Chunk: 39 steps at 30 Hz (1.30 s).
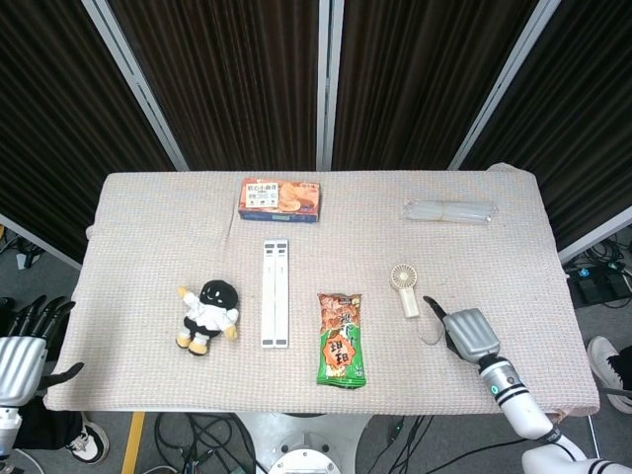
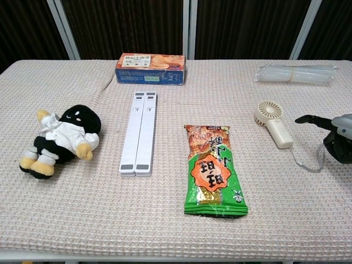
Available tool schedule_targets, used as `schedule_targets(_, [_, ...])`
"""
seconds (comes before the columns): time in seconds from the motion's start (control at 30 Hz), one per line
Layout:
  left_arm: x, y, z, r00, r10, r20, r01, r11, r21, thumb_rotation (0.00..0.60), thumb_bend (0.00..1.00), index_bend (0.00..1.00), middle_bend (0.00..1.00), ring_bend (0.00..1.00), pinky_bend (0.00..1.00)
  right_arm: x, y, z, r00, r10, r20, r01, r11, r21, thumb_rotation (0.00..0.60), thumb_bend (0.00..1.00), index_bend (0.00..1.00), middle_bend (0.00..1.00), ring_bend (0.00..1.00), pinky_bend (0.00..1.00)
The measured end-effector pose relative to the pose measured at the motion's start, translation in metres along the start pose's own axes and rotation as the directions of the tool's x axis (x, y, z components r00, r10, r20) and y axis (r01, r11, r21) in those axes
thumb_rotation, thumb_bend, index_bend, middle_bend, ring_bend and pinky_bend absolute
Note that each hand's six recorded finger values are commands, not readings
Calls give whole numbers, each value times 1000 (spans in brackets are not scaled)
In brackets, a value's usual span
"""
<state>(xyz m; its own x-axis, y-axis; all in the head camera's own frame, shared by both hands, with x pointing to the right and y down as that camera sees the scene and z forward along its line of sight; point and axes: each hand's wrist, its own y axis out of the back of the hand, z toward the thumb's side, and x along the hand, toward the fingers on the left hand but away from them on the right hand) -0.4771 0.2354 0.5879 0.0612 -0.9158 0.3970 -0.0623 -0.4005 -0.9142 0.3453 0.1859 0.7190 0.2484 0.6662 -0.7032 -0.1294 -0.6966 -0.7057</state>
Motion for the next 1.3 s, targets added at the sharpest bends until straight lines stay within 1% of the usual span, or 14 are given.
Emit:
schedule_targets(0.2, [3,0,-5,1000,0,-11,0,1000,1,600,0,124,92,0,135,-14,-1,12,1000,10,-7,-10,1000,8,600,1000,0,811,767,672])
schedule_targets(0.6, [5,-1,-9,1000,-2,-18,2,1000,-2,600,0,124,92,0,135,-26,4,23,1000,0,-8,1,1000,28,600,1000,0,811,767,671])
schedule_targets(1.03, [7,-1,-8,1000,0,-17,0,1000,-1,600,0,124,93,0,135,-28,-6,21,999,41,11,-42,999,33,600,1000,0,811,767,671])
schedule_targets(1.3, [8,0,-7,1000,1,-15,-1,1000,0,600,0,124,92,0,135,-26,-13,19,998,67,18,-68,998,10,600,1000,0,811,767,671])
